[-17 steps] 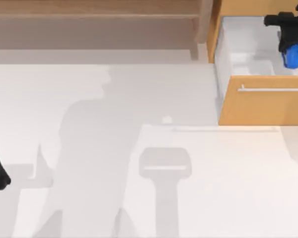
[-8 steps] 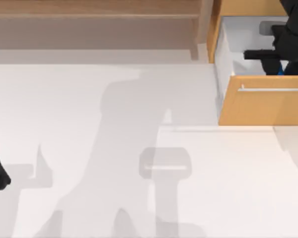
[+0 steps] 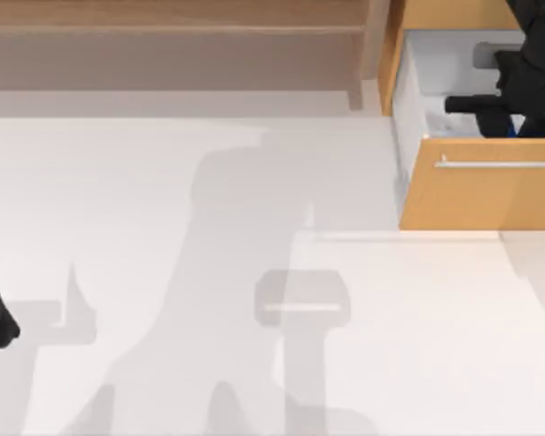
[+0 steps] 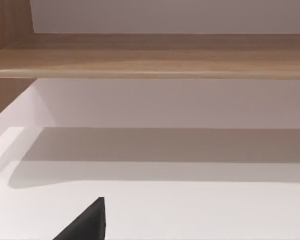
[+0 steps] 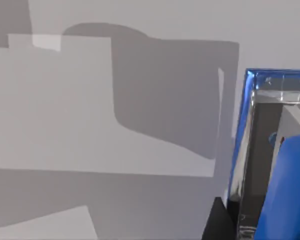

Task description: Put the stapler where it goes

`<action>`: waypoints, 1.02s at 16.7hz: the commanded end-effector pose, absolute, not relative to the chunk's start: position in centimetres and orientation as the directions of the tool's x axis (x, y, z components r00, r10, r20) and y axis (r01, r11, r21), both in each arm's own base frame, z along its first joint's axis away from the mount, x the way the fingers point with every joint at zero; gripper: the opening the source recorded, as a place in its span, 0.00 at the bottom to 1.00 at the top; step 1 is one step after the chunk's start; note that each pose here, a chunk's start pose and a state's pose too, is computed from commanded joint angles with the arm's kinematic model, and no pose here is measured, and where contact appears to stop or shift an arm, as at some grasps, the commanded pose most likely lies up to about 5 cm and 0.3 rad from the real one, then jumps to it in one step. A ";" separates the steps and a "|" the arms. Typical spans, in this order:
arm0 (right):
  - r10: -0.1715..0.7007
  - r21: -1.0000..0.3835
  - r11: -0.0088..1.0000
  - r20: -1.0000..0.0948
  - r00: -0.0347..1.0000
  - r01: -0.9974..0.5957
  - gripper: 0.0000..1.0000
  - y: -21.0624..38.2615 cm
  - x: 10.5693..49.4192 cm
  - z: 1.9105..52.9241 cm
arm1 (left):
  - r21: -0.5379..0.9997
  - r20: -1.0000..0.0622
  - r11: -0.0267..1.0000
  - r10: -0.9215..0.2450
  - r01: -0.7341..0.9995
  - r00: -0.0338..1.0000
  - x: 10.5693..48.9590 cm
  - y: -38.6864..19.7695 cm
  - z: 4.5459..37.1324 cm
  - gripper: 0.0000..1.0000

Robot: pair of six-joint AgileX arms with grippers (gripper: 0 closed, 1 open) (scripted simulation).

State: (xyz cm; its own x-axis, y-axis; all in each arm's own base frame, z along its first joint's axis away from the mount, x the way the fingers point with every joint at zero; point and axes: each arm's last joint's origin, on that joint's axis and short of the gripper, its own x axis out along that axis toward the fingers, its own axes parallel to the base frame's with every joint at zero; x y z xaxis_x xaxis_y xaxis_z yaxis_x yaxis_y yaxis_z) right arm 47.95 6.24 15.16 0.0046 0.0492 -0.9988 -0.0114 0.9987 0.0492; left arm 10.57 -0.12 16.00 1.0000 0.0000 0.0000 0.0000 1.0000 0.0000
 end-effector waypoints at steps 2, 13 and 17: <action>0.048 0.048 0.999 -0.999 0.004 -0.012 0.00 6.3 47.9 15.0 | 0.000 0.000 1.000 0.000 0.000 1.000 10.6 -0.1 16.0 1.00; 0.048 0.048 0.999 -0.999 0.004 -0.012 0.68 6.3 47.9 15.0 | 0.000 0.000 1.000 0.000 0.000 1.000 10.6 -0.1 16.0 1.00; 0.048 0.048 0.999 -0.999 0.004 -0.012 0.98 6.3 47.9 15.0 | 0.000 0.000 1.000 0.000 0.000 1.000 10.6 -0.1 16.0 1.00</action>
